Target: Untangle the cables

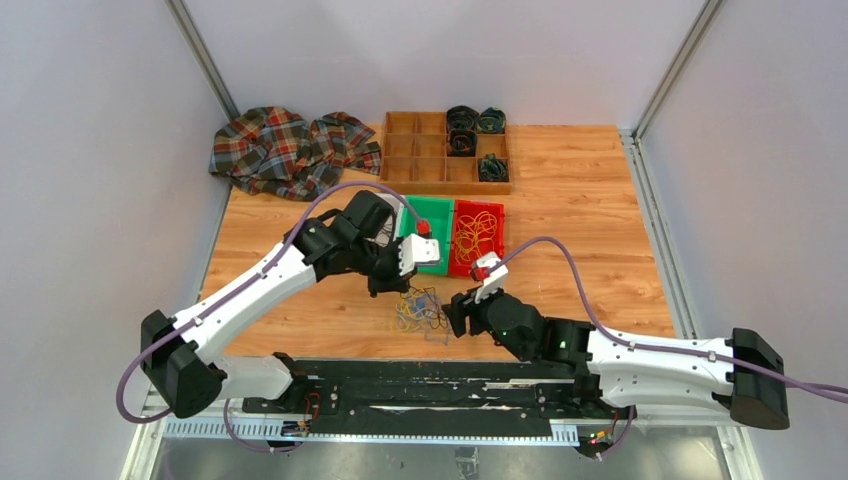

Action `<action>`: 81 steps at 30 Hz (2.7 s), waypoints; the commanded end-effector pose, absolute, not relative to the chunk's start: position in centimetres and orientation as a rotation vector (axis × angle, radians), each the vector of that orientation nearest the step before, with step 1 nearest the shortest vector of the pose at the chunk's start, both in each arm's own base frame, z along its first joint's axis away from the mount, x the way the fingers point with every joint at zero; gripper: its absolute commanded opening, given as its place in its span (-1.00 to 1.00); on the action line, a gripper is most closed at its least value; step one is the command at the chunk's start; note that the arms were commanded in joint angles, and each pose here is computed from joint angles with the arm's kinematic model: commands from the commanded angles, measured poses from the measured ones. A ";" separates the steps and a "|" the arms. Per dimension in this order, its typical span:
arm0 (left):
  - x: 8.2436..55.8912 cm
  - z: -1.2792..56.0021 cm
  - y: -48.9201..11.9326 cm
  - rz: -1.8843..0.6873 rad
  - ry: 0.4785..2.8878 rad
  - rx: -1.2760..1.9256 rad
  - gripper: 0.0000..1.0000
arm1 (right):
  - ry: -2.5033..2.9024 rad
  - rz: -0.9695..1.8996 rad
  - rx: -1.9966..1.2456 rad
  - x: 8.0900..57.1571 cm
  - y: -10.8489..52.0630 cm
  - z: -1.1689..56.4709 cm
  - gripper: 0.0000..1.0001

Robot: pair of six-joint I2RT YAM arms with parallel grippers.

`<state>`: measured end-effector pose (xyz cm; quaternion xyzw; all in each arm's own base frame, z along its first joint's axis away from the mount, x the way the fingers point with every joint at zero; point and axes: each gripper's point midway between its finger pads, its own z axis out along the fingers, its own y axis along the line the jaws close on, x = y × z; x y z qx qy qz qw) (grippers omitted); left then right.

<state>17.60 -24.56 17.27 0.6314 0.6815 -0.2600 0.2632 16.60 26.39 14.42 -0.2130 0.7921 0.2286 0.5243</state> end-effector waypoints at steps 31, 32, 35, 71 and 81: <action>13.9 19.5 -23.1 -0.800 1.806 1.786 -0.99 | 1.644 0.577 -0.599 17.7 34.8 20.3 0.14; 13.7 19.6 -23.0 -0.807 1.796 1.796 -0.99 | 1.646 0.570 -0.583 17.9 34.7 20.2 0.10; 13.1 19.8 -22.9 -0.834 1.779 1.812 -0.99 | 1.655 0.586 -0.570 17.8 34.6 19.8 0.06; 15.6 21.8 -23.4 -0.708 1.702 1.828 -0.94 | 1.644 0.810 -0.654 14.1 33.1 19.8 -0.25; 15.3 23.2 -23.6 -0.722 1.655 1.812 -0.99 | 1.600 0.683 -0.545 17.0 34.2 22.2 0.08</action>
